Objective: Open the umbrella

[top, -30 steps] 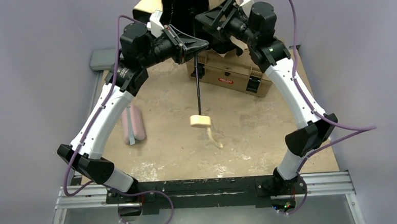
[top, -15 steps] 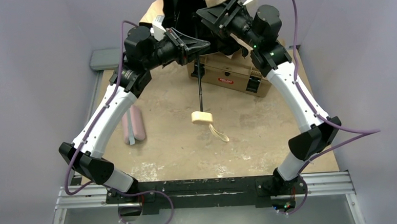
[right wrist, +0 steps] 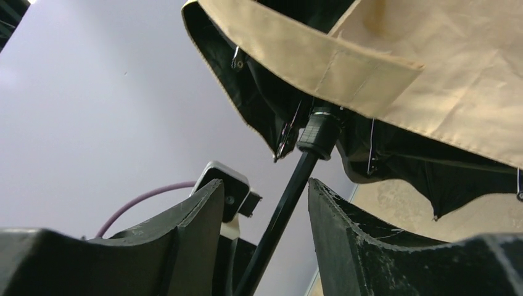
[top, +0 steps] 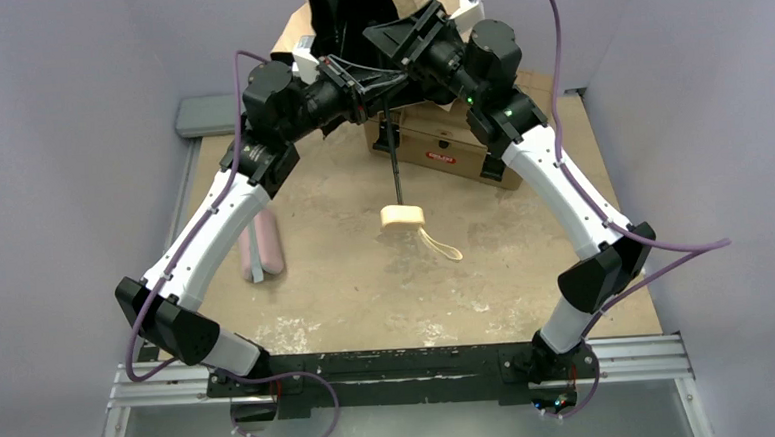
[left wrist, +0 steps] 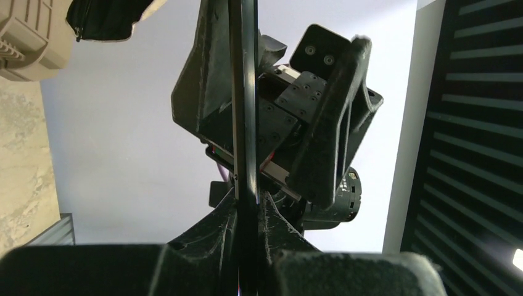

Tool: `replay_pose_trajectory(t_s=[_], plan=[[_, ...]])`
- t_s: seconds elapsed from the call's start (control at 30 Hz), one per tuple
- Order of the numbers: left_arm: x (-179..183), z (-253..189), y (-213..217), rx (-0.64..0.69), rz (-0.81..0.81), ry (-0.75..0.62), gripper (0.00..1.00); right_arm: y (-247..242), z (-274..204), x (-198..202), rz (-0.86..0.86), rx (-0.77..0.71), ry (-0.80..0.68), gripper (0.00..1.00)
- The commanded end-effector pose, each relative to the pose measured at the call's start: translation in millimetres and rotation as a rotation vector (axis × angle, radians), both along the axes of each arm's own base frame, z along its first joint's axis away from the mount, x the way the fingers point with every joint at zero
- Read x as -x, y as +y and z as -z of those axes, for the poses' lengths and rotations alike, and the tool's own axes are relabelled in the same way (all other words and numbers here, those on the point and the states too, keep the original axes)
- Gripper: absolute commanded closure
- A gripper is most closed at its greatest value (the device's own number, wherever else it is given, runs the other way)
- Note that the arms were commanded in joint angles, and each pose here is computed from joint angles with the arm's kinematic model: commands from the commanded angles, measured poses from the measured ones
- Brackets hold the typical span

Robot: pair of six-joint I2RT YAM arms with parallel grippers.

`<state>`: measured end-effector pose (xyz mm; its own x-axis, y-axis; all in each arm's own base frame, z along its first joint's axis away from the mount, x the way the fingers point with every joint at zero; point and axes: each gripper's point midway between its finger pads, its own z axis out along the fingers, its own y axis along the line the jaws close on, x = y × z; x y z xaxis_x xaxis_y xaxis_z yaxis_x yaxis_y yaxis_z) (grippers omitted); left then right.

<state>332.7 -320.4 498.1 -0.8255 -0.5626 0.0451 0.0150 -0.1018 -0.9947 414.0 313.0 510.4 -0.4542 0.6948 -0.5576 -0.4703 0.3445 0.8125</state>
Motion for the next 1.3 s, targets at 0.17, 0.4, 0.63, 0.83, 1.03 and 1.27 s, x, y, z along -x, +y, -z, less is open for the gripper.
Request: replay_pose_trajectory(t_s=[0.17, 0.4, 0.63, 0.83, 1.03, 1.27], plan=[[37, -68, 18, 0.116, -0.049, -0.211, 1.0, 15, -27, -15, 0.044, -0.036, -0.101, 0.62], [50, -72, 15, 0.094, -0.075, -0.234, 1.0, 22, -36, -32, 0.069, -0.037, -0.115, 0.77], [71, -72, -3, 0.076, -0.024, -0.237, 1.0, 30, -32, -52, 0.09, -0.027, -0.112, 0.8], [111, -58, -28, 0.016, 0.096, -0.213, 1.0, 24, -39, -65, 0.159, -0.023, -0.152, 0.78], [149, -35, -35, -0.078, 0.189, -0.185, 1.0, 5, -51, -88, 0.322, -0.025, -0.207, 0.76], [186, -11, -43, -0.168, 0.329, -0.138, 1.0, -28, -46, -106, 0.53, 0.019, -0.206, 0.78]])
